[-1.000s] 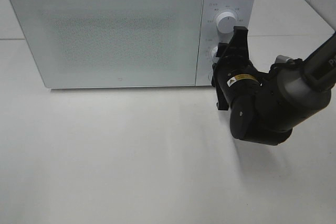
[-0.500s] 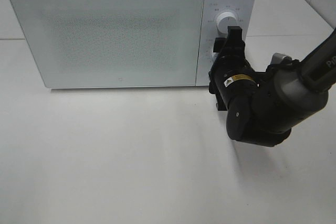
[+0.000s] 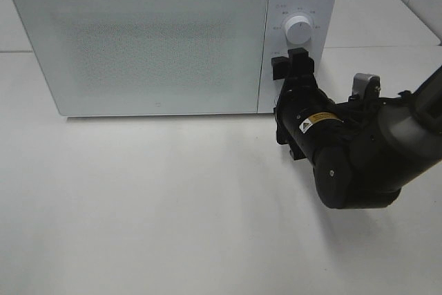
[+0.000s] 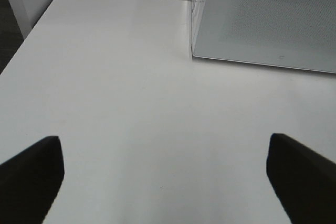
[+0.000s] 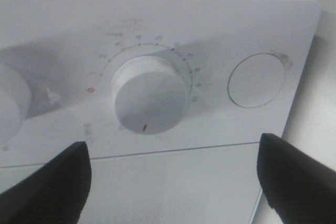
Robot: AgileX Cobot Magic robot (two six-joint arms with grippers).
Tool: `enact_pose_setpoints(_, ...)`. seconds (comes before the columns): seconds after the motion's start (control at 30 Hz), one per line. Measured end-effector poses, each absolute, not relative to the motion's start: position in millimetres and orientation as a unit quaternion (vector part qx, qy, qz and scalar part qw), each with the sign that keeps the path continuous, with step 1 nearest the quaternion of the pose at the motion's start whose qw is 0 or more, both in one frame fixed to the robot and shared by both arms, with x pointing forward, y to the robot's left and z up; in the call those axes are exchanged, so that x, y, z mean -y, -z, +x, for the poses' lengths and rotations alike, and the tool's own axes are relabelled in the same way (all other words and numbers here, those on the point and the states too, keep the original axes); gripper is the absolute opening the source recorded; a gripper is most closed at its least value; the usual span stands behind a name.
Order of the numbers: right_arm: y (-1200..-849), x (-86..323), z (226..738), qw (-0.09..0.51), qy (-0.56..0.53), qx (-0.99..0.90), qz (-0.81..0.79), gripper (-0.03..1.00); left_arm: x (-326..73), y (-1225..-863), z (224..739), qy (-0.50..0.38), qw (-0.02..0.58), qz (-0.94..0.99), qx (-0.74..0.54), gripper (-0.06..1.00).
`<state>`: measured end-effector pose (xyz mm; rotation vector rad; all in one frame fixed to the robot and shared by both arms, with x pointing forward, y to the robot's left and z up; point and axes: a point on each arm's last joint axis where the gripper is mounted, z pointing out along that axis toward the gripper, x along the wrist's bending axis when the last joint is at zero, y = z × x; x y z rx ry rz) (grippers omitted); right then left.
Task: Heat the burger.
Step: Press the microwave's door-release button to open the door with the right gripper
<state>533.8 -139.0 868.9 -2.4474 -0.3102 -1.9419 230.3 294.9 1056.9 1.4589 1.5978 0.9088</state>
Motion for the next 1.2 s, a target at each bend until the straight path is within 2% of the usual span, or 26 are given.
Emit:
enact_pose_setpoints(0.43, -901, 147, 506, -0.037, 0.606, 0.237, -0.759, 0.82, -295, -1057, 230, -0.357, 0.387, 0.573, -0.628, 0.96)
enact_pose_setpoints(0.8, -940, 152, 482, -0.12, 0.544, 0.445, -0.701, 0.81, -295, -1057, 230, -0.357, 0.387, 0.573, -0.628, 0.96)
enact_pose_setpoints(0.9, -956, 154, 468, -0.145, 0.501, 0.551, -0.651, 0.8, -295, -1057, 230, -0.357, 0.387, 0.573, -0.628, 0.96)
enact_pose_setpoints(1.2, -970, 158, 441, -0.135, 0.424, 0.688, -0.572, 0.79, -295, -1057, 230, -0.357, 0.387, 0.573, -0.628, 0.96)
